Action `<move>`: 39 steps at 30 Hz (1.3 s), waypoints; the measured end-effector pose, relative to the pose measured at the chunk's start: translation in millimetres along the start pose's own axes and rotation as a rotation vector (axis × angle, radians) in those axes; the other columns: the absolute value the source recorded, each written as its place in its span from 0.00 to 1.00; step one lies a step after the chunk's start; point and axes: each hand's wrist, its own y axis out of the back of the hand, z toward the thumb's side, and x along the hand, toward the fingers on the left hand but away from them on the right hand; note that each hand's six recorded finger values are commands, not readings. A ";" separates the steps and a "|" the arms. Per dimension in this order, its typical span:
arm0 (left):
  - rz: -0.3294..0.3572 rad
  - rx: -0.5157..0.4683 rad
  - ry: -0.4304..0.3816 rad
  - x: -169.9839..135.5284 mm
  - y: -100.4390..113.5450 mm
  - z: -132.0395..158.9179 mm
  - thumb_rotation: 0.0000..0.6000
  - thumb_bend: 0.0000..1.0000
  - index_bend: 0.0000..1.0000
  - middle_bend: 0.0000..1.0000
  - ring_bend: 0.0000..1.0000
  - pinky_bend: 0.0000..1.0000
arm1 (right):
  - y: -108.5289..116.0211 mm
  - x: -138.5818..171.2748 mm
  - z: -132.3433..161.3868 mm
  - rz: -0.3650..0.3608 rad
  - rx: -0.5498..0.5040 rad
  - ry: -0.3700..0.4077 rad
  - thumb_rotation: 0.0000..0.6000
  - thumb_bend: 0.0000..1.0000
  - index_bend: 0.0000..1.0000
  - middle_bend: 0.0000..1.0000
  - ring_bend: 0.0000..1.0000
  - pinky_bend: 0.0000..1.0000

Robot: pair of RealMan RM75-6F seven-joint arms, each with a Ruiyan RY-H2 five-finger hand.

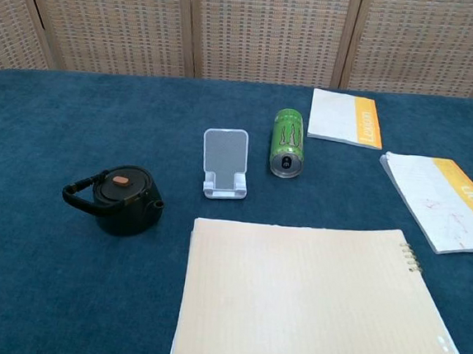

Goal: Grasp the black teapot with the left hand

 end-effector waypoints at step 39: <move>-0.400 -0.025 -0.411 78.2 -65.3 158.7 1.00 0.00 0.25 0.28 0.26 0.00 | 4.5 -8.4 -13.8 -0.004 -0.029 -0.048 1.00 0.00 0.00 0.00 0.00 0.00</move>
